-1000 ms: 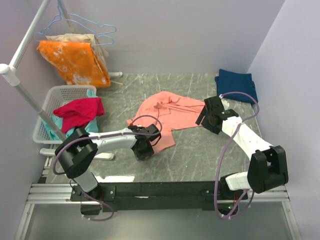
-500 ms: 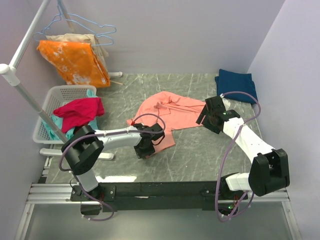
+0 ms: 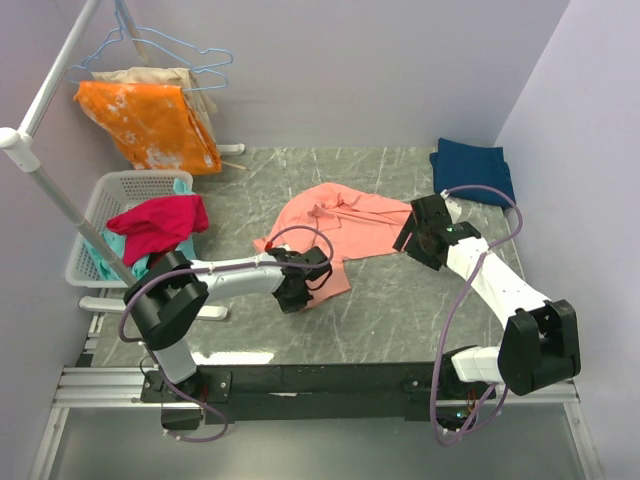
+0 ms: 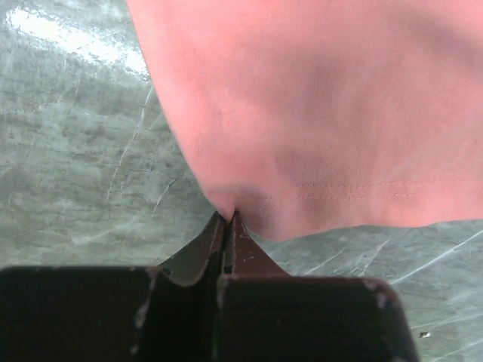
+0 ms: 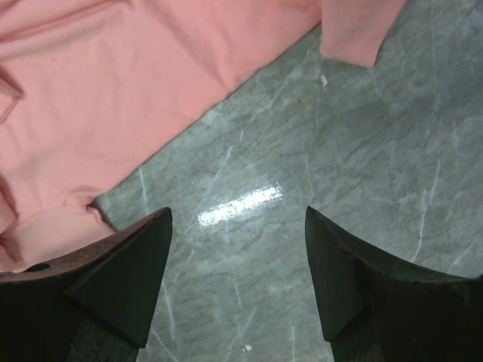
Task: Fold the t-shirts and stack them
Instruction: Flatten the tshirt out
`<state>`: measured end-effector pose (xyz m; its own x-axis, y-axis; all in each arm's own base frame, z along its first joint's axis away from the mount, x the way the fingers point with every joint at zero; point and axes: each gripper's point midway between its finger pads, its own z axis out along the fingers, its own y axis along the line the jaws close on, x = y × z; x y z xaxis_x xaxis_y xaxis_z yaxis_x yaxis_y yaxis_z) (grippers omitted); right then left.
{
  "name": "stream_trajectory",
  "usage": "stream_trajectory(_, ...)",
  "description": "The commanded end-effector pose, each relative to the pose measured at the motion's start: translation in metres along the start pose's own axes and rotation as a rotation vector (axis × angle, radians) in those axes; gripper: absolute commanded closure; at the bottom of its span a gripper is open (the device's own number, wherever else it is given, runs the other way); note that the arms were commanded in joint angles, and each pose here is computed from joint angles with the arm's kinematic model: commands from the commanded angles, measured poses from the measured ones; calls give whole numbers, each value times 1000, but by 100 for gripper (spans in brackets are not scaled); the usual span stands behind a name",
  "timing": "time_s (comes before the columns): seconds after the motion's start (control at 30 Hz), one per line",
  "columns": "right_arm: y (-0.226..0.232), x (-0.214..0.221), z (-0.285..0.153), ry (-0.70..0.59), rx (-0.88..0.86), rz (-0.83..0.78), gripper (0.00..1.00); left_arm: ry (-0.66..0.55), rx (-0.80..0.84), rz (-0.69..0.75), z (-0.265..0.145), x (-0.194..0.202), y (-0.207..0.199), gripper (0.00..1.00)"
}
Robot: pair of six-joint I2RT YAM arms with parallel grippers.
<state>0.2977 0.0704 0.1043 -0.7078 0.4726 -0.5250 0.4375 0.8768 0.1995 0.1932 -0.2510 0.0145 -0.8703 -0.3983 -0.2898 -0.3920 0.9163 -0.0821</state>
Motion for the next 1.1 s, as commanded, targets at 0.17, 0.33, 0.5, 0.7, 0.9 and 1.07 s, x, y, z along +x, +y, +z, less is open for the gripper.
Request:
stream_trajectory(0.17,-8,0,-2,-17,11,14,22,-108,-161,-28,-13,-15,58,99)
stream_trajectory(0.33,-28,-5,5,-32,78,58,21,-233,-176,-86,-58,-45,77,99)
stream_trajectory(0.5,-44,-10,13,-42,135,97,22,-357,-180,-141,-93,-72,97,99)
stream_trajectory(0.7,-54,-5,29,-20,189,101,24,-455,-194,-199,-119,-95,118,99)
stream_trajectory(0.9,-59,11,39,28,211,103,31,-503,-169,-256,-130,-117,123,99)
stream_trajectory(1.07,-61,28,39,61,212,95,37,-493,-200,-210,-124,-123,117,99)
